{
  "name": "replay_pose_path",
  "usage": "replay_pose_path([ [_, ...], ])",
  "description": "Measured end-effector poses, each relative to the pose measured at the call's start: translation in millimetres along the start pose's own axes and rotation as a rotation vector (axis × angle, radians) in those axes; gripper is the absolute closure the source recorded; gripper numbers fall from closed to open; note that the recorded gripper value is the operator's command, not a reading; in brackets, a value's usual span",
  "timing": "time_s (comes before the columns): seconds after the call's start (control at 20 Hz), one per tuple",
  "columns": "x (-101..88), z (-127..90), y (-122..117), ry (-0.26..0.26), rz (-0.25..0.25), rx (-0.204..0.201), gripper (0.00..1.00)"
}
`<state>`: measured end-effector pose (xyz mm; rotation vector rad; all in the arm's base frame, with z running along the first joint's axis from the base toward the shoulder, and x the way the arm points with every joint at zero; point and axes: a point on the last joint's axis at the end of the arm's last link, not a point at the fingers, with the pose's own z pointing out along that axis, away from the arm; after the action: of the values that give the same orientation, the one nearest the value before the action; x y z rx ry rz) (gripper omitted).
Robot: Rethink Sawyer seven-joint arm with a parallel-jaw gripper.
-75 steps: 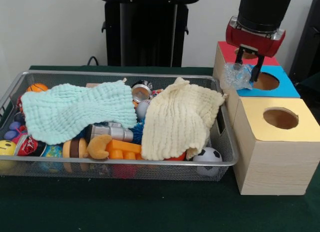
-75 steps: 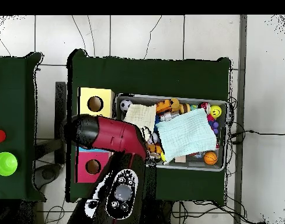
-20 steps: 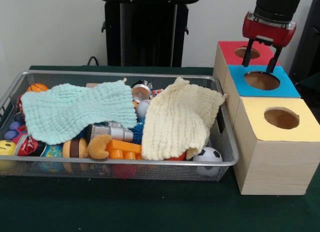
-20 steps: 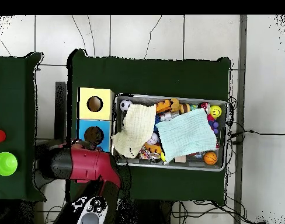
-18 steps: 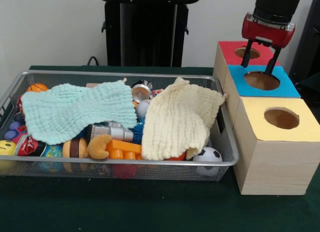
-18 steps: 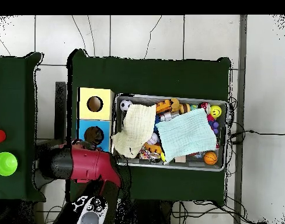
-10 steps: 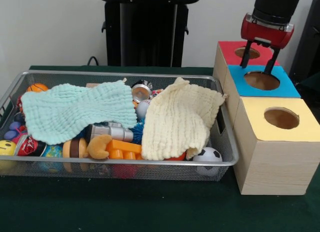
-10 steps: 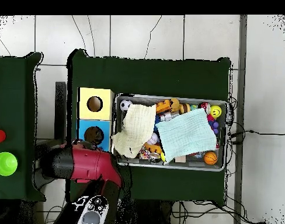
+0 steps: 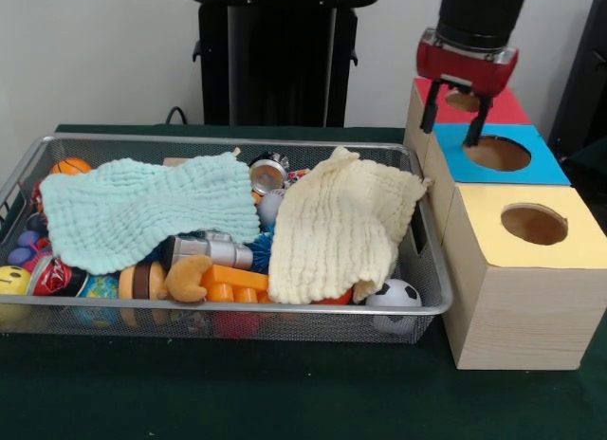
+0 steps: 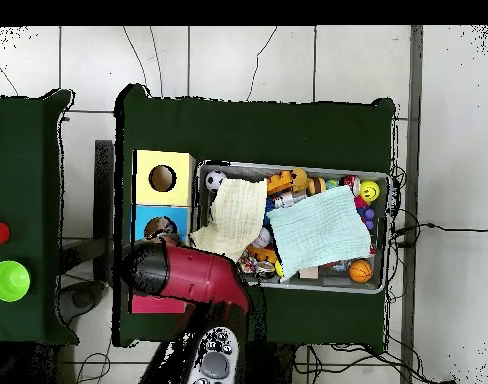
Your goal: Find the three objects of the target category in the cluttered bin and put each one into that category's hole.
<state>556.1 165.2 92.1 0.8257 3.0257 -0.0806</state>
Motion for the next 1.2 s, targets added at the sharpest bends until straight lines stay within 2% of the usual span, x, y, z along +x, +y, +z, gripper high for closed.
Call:
replay_pose_path([
  [0.15, -18.4, 7, -30, 0.010, 0.048, -0.012, 0.00],
  [0.3, -30.2, 18, -54, 0.002, 0.069, -0.022, 0.00],
  [0.4, -35.7, 29, -68, -0.009, 0.072, -0.028, 0.00],
  [0.55, -40.0, 40, -76, -0.027, 0.062, -0.034, 0.00],
  [0.6, -41.2, 52, -81, -0.044, 0.044, -0.039, 0.00],
  [0.75, -38.1, 66, -82, -0.060, 0.018, -0.044, 0.00],
  [0.95, -19.2, 94, -76, -0.071, -0.051, -0.053, 0.00],
  [1.2, 0.5, 112, -66, -0.059, -0.103, -0.059, 0.00],
])
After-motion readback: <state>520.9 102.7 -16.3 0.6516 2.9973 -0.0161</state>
